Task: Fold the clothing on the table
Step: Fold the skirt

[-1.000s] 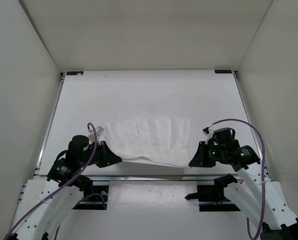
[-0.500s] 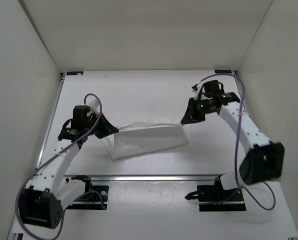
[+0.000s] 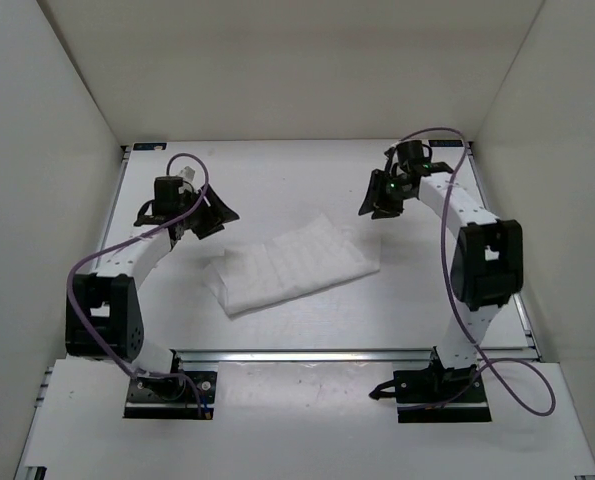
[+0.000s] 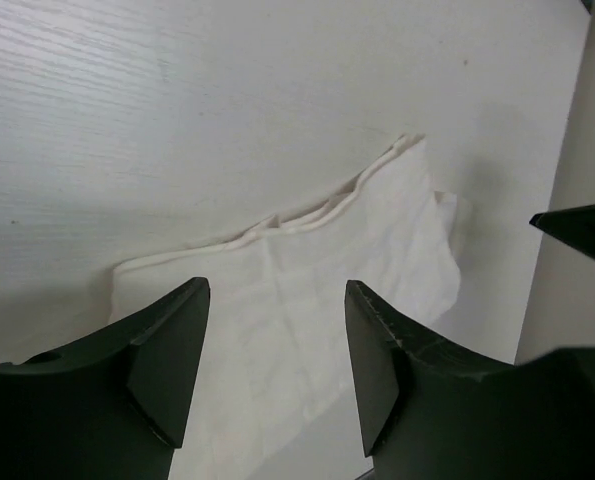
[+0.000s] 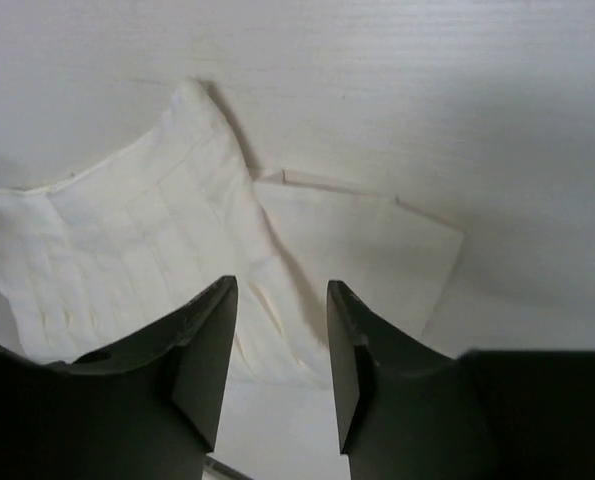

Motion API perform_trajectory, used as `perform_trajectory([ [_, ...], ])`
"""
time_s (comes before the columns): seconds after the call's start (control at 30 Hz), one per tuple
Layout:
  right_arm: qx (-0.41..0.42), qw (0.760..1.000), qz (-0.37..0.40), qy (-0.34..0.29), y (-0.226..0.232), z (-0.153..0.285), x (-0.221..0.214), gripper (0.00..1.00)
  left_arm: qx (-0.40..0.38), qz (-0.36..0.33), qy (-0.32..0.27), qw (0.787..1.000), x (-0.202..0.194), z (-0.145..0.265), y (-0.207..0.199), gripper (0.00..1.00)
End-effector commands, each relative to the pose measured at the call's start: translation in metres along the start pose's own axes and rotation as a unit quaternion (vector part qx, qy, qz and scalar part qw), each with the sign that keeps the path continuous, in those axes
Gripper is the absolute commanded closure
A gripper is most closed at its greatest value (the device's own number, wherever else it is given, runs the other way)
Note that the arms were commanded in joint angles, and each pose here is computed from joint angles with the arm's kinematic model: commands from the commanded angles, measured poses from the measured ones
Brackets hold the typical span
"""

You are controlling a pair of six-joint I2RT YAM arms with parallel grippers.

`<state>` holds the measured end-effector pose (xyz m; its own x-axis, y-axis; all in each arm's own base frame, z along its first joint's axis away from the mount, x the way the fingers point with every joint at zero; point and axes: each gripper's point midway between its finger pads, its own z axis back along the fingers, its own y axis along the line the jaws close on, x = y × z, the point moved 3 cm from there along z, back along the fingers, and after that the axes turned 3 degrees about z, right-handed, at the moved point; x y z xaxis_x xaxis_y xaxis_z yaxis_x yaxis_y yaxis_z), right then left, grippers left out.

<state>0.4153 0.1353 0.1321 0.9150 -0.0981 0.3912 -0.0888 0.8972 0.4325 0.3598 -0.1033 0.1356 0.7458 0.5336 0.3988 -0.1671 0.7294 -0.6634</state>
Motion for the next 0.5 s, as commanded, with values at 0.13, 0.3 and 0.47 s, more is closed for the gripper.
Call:
perform_trajectory([
  [0.13,0.007,0.997,-0.02,-0.067,-0.018,0.05,-0.046,0.54,-0.036,-0.023,-0.028,0.999,-0.034,0.051,-0.014,0.3],
  [0.3,0.054,0.995,-0.063,-0.051,-0.028,0.035,-0.1,0.47,-0.014,-0.014,-0.013,1.0,-0.078,0.068,0.011,0.29],
  [0.47,0.095,0.99,-0.098,-0.027,-0.018,0.012,-0.121,0.42,0.022,0.0,0.002,1.0,-0.12,0.067,0.046,0.28],
])
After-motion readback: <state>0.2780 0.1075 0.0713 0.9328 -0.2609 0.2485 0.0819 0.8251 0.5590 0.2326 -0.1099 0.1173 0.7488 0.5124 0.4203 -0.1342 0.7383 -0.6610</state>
